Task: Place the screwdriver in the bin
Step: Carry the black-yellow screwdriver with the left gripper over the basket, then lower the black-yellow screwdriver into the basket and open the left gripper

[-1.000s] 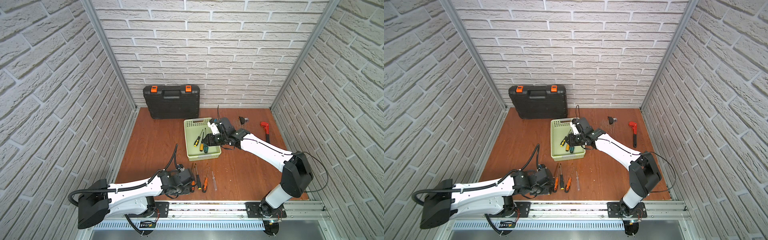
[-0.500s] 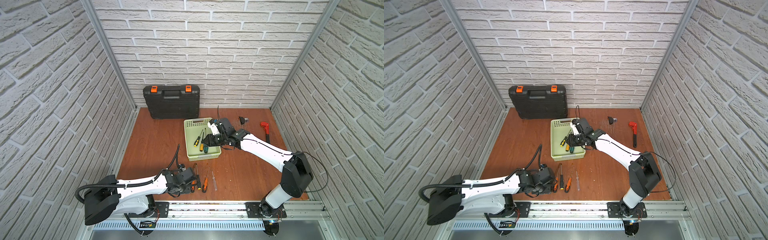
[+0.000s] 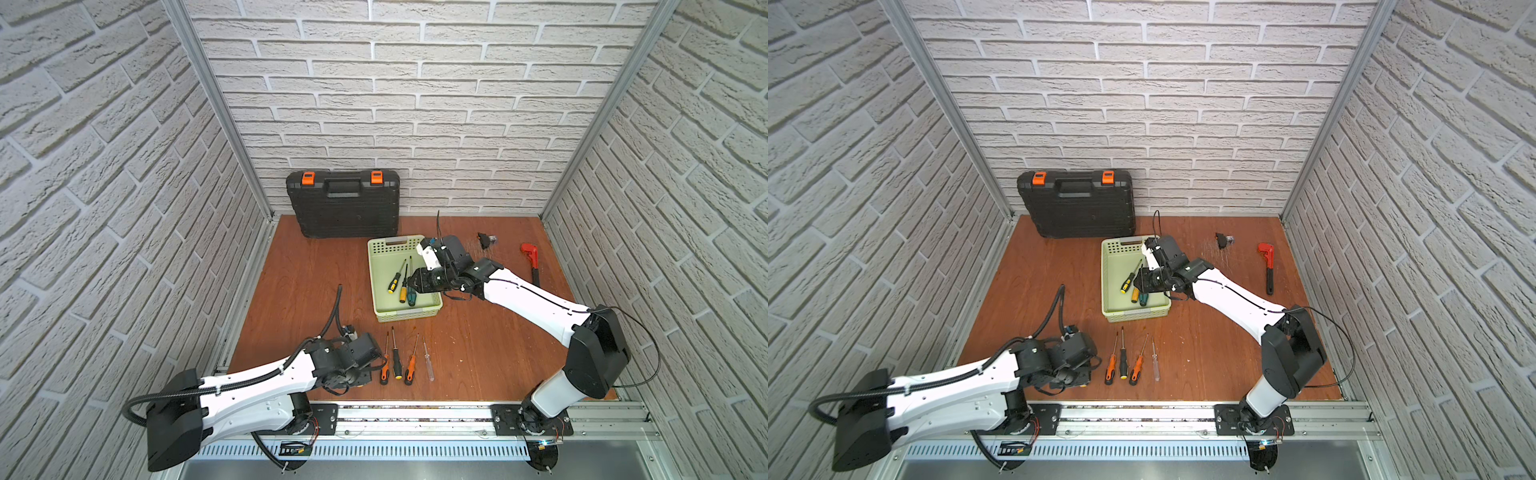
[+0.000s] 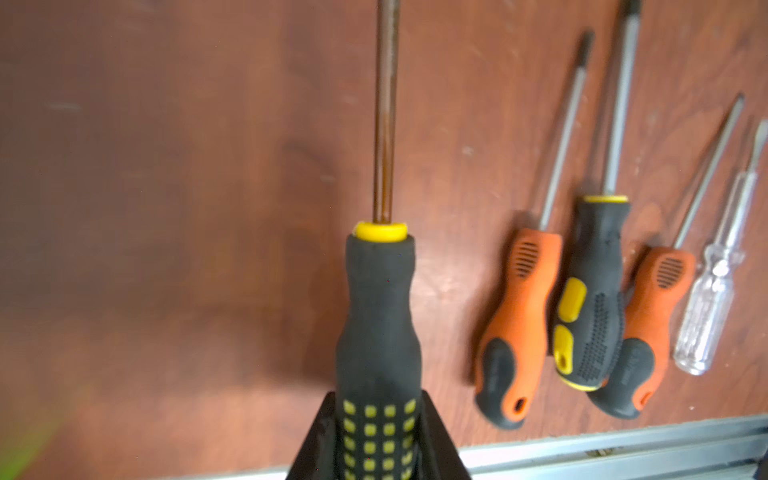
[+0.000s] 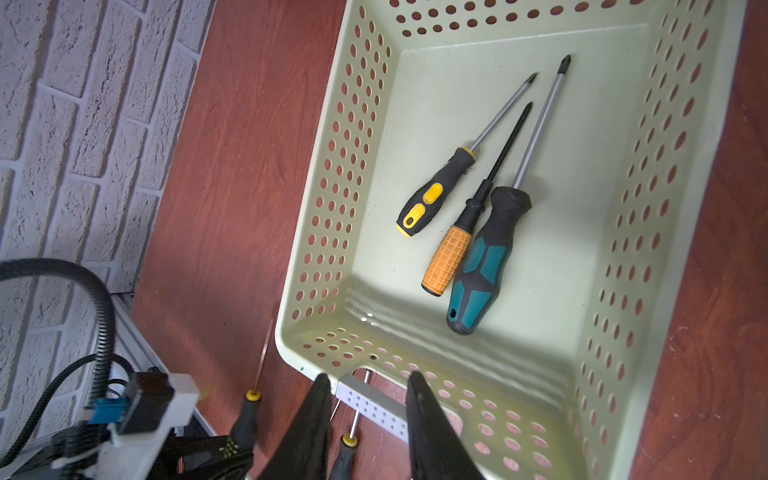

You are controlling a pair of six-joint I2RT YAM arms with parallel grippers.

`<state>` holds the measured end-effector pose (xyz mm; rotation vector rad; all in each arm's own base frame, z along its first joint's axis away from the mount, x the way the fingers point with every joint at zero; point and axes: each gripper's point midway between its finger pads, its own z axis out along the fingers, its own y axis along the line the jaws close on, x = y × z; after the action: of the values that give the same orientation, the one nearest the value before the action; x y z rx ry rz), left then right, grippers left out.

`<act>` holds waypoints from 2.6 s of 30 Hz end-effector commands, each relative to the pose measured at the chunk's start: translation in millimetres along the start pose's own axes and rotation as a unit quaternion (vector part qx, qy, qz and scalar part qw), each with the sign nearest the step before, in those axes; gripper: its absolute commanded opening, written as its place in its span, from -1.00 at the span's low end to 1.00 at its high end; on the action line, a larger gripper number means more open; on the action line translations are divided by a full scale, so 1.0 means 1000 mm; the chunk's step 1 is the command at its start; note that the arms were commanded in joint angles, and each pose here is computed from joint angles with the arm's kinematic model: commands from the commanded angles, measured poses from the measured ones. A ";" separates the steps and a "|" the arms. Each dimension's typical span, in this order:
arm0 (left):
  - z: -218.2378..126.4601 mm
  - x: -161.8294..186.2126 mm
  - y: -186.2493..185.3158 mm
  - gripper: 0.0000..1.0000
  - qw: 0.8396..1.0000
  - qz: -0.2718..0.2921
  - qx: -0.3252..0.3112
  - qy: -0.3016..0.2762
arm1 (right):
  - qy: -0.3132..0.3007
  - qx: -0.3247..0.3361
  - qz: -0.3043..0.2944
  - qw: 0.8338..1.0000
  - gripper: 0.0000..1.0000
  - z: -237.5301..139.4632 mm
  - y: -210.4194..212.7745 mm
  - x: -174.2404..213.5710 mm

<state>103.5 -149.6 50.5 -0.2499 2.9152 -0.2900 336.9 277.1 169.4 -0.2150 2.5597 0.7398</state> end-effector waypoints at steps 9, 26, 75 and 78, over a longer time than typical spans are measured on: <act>-0.118 -0.118 -0.036 -1.00 0.989 0.058 0.087 -0.106 | -0.035 0.010 -0.029 0.999 -0.35 -0.042 0.006 -0.006; -0.036 -0.249 -0.136 -1.00 0.983 0.175 0.041 -0.036 | -0.044 0.011 -0.035 0.998 -0.35 -0.065 0.005 0.003; 0.082 -0.224 -0.131 -1.00 0.991 0.098 0.005 0.092 | 0.008 -0.012 -0.022 1.000 -0.35 -0.014 -0.014 0.044; 0.074 -0.225 -0.132 -1.00 0.992 0.094 0.009 0.081 | 0.013 -0.016 -0.022 1.000 -0.35 -0.011 -0.013 0.044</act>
<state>358.5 -245.5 38.6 0.0656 3.0825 -0.2905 294.1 251.5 148.3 -0.2846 2.5895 0.7235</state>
